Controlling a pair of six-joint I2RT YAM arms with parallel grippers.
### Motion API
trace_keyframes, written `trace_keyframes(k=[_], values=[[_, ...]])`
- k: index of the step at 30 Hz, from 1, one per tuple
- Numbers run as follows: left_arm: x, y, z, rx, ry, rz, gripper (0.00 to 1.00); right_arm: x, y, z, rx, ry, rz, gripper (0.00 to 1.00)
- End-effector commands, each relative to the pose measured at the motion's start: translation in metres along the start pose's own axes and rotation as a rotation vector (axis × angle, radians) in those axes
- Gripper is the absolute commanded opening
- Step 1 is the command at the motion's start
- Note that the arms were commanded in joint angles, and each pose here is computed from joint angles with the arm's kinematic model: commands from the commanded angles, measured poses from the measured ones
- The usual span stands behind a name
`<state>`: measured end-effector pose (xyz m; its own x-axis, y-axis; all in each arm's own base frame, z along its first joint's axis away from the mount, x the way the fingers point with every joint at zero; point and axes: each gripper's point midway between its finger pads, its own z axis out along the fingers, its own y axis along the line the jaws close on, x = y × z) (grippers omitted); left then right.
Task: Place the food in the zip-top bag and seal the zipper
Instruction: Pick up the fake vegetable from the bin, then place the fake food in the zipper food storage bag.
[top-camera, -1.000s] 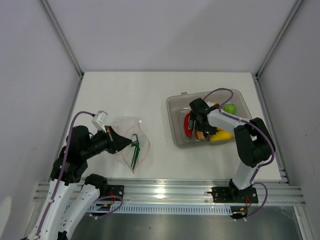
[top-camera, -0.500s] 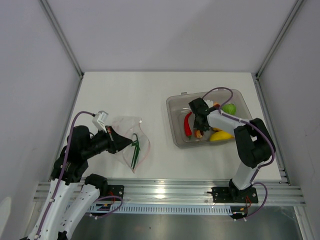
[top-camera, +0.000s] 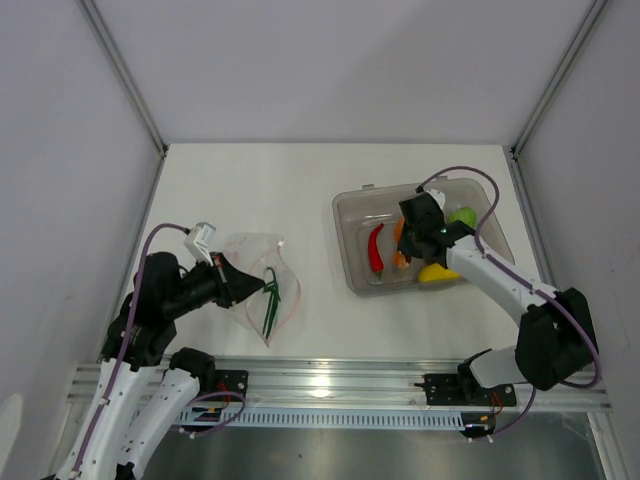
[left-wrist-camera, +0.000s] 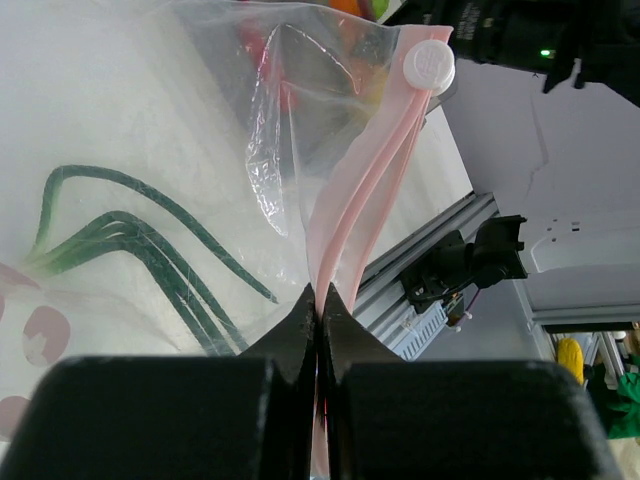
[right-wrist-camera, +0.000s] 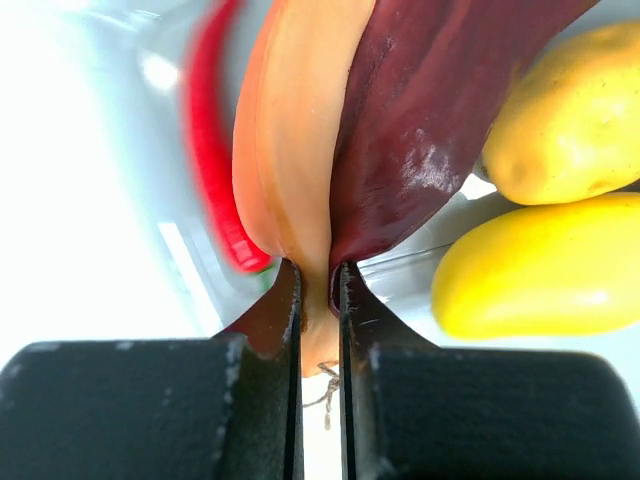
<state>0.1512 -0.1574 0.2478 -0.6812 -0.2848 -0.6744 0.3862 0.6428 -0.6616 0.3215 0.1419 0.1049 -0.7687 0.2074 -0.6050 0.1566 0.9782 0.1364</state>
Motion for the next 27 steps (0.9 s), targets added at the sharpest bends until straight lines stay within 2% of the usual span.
trace_keyframes(k=[1, 7, 12, 20, 27], values=[[0.002, -0.004, 0.001, 0.026, 0.004, -0.01, 0.01, -0.009, 0.007, -0.026, -0.089, -0.034, -0.001, 0.0], [0.003, -0.004, 0.0, 0.028, 0.005, -0.008, 0.01, 0.005, 0.021, -0.055, -0.254, 0.001, -0.001, 0.0], [0.005, -0.001, 0.002, 0.022, 0.01, -0.01, 0.01, 0.018, 0.053, -0.096, -0.53, 0.048, -0.01, 0.0], [0.005, 0.007, 0.013, 0.01, 0.023, -0.021, 0.0, 0.035, 0.097, -0.206, -1.038, 0.161, -0.005, 0.0], [-0.002, 0.01, 0.021, 0.0, 0.007, -0.032, 0.01, 0.047, 0.103, -0.278, -1.289, 0.277, 0.061, 0.0]])
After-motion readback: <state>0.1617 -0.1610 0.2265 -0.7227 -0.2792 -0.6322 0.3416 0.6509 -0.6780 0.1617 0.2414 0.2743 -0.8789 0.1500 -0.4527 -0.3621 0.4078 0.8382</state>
